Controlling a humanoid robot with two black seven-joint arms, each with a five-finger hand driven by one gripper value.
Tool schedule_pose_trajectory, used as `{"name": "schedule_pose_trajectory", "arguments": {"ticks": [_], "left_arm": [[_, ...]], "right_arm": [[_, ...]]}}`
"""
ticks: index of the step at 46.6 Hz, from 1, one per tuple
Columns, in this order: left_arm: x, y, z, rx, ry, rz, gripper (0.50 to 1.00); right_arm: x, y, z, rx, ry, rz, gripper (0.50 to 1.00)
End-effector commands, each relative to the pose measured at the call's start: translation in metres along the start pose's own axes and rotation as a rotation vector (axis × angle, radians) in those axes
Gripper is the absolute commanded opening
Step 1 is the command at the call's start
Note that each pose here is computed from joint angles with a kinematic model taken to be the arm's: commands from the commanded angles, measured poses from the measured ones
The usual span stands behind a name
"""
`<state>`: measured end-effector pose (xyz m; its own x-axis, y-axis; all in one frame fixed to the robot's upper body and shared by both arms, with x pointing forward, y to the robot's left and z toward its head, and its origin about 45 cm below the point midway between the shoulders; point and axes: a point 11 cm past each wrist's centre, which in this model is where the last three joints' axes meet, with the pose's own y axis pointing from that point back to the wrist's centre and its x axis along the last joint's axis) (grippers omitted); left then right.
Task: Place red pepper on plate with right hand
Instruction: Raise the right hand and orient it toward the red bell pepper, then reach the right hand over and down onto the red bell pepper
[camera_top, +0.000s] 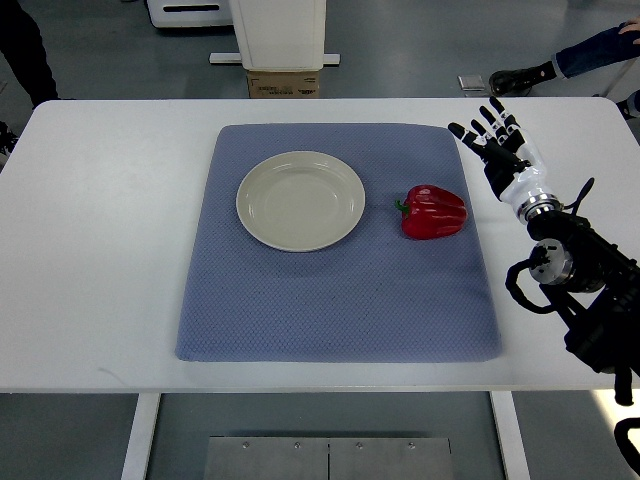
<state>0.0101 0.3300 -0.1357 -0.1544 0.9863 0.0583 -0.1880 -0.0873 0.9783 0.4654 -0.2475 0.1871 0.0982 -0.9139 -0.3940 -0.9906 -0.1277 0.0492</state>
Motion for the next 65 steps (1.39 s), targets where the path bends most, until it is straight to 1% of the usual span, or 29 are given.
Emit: {"name": "schedule_pose_trajectory", "arguments": {"ticks": [1,16,20,31,39,52,65], "left_arm": [[0.0,0.0,0.0,0.0,0.0,0.0,1.0],[0.0,0.0,0.0,0.0,0.0,0.0,1.0],[0.0,0.0,0.0,0.0,0.0,-0.001,1.0],[0.0,0.0,0.0,0.0,0.0,-0.001,1.0],[0.0,0.0,0.0,0.0,0.0,-0.001,1.0],[0.0,0.0,0.0,0.0,0.0,0.0,1.0],[0.001,0.0,0.0,0.0,0.0,0.002,1.0]], "right_arm": [[-0.001,-0.001,-0.001,0.001,0.002,-0.003,1.0],[-0.007,-0.001,-0.001,-0.003,0.04,-0.034,1.0],[-0.003,0.001,-0.009,0.019,0.104,-0.064,1.0],[-0.01,0.002,-0.04,0.046,0.296,-0.192,1.0],[-0.02,0.002,-0.053,0.033,0.426,-0.276,1.0],[-0.033,0.008,-0.051,-0.009,0.627,-0.416,1.0],[-0.031,0.014,-0.048,-0.071,0.86,-0.526,1.0]]}}
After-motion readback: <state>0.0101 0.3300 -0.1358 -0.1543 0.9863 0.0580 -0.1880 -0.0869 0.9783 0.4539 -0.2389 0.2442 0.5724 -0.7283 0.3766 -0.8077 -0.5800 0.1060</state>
